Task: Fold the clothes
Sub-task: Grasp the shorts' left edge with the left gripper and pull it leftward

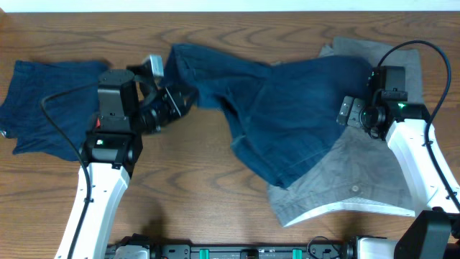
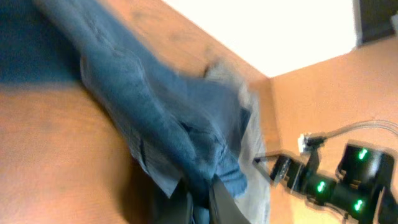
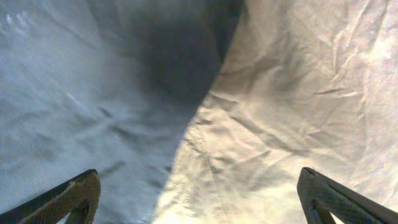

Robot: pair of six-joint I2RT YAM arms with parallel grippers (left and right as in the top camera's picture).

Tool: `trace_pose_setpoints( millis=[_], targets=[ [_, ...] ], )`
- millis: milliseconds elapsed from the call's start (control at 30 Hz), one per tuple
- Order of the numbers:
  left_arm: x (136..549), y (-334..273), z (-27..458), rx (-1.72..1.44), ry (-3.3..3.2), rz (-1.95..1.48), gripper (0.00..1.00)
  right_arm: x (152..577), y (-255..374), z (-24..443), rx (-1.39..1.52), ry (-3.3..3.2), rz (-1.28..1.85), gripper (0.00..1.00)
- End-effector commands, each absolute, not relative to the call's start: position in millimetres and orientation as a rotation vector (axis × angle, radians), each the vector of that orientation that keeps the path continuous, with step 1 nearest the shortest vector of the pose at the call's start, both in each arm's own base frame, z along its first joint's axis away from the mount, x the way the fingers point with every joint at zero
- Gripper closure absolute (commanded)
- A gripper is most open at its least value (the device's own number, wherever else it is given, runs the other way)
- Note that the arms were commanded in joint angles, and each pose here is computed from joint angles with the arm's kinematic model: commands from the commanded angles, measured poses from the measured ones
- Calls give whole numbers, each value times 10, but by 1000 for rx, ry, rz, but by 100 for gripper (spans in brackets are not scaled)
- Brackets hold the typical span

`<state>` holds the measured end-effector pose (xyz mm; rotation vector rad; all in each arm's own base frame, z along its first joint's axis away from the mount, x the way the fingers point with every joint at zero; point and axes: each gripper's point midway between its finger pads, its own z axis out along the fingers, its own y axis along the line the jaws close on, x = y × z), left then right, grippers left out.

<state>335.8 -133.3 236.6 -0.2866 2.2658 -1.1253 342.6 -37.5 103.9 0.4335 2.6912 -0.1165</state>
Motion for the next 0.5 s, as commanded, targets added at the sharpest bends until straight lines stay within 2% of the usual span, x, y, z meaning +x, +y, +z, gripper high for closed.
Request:
trace_pose_setpoints(
  millis=[0, 133, 200, 233, 367, 467],
  targets=[
    [3180, -1275, 1981, -201, 2415, -1016, 94, 3383, -305, 1078, 338, 2717, -65, 1],
    [3190, -751, 1708, -340, 2488, -669, 94, 3234, -299, 976, 342, 2778, -73, 22],
    [3240, -454, 1706, -429, 2457, -531, 94, 3171, -265, 897, 351, 2802, -49, 41],
    [3266, -300, 1729, -474, 2430, -473, 94, 3133, -229, 849, 346, 2819, -24, 46],
    [3362, 130, 1845, -600, 2324, -370, 94, 2928, -26, 633, 306, 2899, 128, 54],
    [3409, 333, 1896, -688, 2263, -359, 94, 2773, 280, 500, 240, 2936, 377, 56]
  ],
)
